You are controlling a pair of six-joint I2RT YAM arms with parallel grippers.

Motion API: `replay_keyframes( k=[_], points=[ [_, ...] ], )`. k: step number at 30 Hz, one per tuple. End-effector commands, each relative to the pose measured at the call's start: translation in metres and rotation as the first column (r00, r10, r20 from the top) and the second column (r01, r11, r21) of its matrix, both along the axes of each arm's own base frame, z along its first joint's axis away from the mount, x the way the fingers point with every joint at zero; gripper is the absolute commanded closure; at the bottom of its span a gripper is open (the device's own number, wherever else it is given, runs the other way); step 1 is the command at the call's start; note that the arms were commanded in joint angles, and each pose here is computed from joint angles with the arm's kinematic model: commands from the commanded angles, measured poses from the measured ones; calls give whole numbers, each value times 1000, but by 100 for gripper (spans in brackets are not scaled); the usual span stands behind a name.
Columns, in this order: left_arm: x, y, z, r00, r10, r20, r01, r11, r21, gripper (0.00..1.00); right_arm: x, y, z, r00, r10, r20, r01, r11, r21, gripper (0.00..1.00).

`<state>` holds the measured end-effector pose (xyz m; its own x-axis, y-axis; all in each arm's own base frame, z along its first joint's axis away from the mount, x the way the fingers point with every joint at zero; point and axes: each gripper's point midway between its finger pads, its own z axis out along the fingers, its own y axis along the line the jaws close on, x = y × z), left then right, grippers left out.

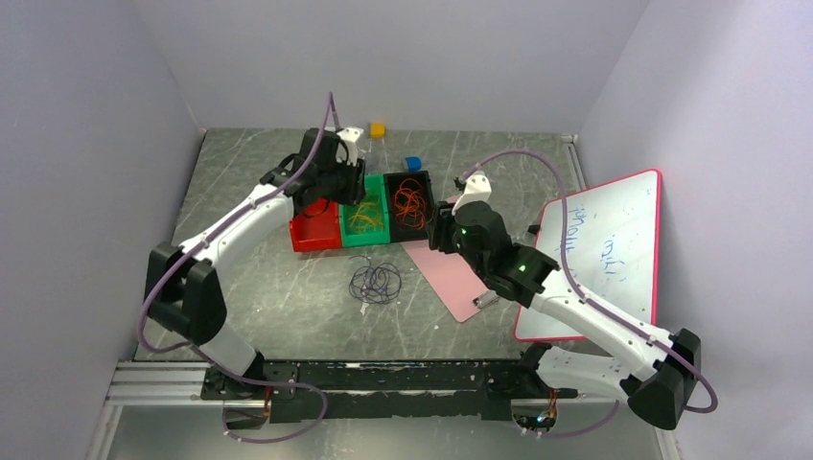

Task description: Untangle the cables

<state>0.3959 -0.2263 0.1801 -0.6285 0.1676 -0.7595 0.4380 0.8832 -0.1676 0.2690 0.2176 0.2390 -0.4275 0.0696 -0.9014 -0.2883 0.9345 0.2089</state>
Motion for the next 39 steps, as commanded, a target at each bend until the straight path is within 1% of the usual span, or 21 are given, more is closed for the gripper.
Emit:
replay_keyframes(
  k=[1, 5, 8, 11, 17, 24, 28, 34, 36, 39],
  points=[
    [-46, -17, -4, 999, -34, -39, 33, 999, -20, 55, -1, 4, -13, 1000, 3, -22, -3, 1000, 7, 51],
    [-86, -28, -17, 994, -54, -90, 51, 998, -37, 54, -5, 14, -30, 997, 38, -74, -37, 999, 18, 51],
    [-110, -32, -25, 991, -40, -126, 33, 998, -62, 52, -12, 26, -45, 988, 94, -124, -90, 995, 43, 51],
    [-126, -27, -39, 986, 30, -163, -37, 998, -41, 50, -17, 34, -61, 978, 123, -170, -115, 992, 54, 51],
    [-139, -16, -64, 972, 141, -190, -130, 989, 69, 45, -20, 43, -82, 962, 159, -222, -154, 987, 39, 51],
    [-144, -26, -89, 965, 120, -233, -102, 991, 86, 44, -20, 45, -91, 955, 167, -245, -168, 986, 17, 51],
    [-143, -24, -105, 960, 132, -246, -104, 987, 121, 44, -20, 46, -94, 953, 166, -255, -167, 986, 14, 51],
    [-136, -34, -120, 961, 109, -254, -78, 988, 131, 50, -20, 48, -98, 949, 170, -265, -171, 985, 16, 51],
    [-135, -36, -123, 960, 108, -259, -74, 988, 138, 55, -20, 48, -99, 948, 168, -272, -172, 985, 11, 51],
    [-135, -36, -124, 960, 107, -259, -74, 988, 137, 66, -20, 46, -99, 950, 158, -269, -162, 987, 8, 51]
  ],
)
